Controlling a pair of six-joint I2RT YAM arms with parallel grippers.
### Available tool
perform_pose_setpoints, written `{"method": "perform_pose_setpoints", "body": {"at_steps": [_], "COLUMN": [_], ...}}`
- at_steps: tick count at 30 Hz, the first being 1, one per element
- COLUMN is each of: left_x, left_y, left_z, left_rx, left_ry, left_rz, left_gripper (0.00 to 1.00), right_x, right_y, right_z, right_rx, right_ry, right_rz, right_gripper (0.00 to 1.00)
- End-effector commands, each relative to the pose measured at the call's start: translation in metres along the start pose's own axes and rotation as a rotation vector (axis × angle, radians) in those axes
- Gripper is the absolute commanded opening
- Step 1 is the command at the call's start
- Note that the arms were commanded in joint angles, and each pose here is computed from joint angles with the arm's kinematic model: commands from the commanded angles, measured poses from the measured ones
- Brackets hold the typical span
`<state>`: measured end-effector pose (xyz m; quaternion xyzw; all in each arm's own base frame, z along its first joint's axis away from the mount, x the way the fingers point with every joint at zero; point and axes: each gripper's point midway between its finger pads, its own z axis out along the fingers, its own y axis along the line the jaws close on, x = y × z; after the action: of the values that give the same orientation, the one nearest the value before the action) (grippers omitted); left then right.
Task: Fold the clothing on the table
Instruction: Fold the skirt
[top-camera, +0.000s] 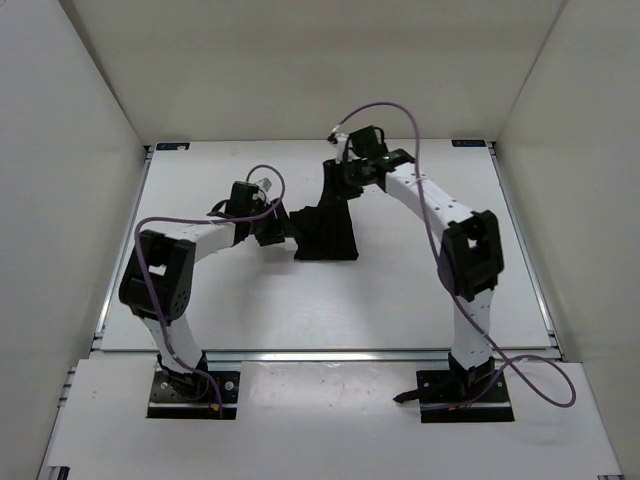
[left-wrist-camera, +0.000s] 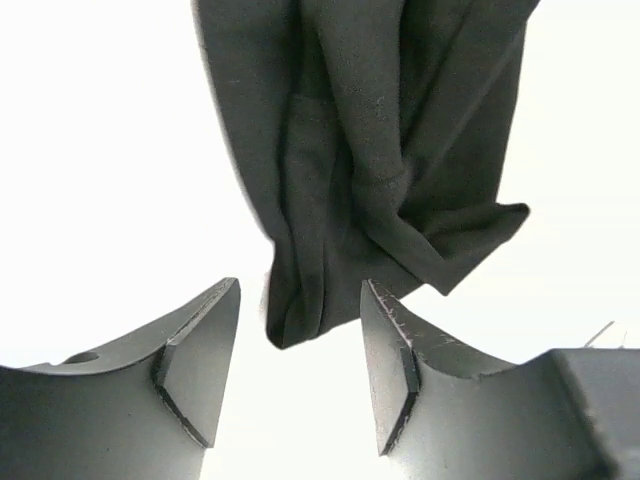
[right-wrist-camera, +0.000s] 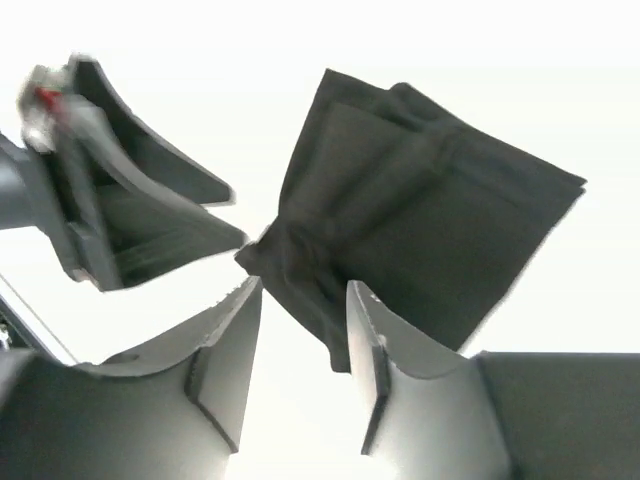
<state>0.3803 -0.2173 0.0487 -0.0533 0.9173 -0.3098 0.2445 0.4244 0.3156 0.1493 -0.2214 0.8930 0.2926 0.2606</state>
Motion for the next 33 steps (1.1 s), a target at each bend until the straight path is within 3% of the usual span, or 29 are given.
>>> {"method": "perform_pose_setpoints", "body": {"at_steps": [1, 3, 6, 11, 19, 27, 33], "left_x": [-0.027, -0.026, -0.025, -0.011, -0.008, -0.012, -0.043], "left_y": [-0.009, -0.006, -0.01, -0.021, -0.024, -0.009, -0.016], "left_z": [-0.042, -0.049, -0.053, -0.048, -0.053, -0.055, -0.058], "left_rx": [0.006, -0.003, 0.011, 0.023, 0.019, 0.001, 0.018], "left_ry": [-0.11, -0.126, -0.153, -0.134, -0.141, -0.138, -0.187], "left_rz": [0.023, 0.025, 0.034, 0.041, 0.045, 0.011, 0.019], "left_gripper": [0.62, 0.61, 0.57, 0.51, 0.51, 0.52, 0.53], "right_x": [-0.022, 0.015, 0.045, 0.074, 0.065, 0.074, 0.102], "right_y": [-0.01, -0.024, -0.037, -0.039, -0.024, 0.034, 0.075], "right_z": [-0.045, -0.036, -0.027, -0.001, 0.033, 0.044, 0.046], "right_rx": [0.027, 0.039, 0.047, 0.018, -0.061, -0.214, -0.303], "right_ry": [-0.154, -0.092, -0.05, 0.025, 0.033, 0.068, 0.124], "right_rz": [0.002, 0.048, 0.078, 0.083, 0.043, 0.001, -0.079], "right_gripper": [0.34, 0.2, 0.1, 0.09, 0.09, 0.09, 0.09]}}
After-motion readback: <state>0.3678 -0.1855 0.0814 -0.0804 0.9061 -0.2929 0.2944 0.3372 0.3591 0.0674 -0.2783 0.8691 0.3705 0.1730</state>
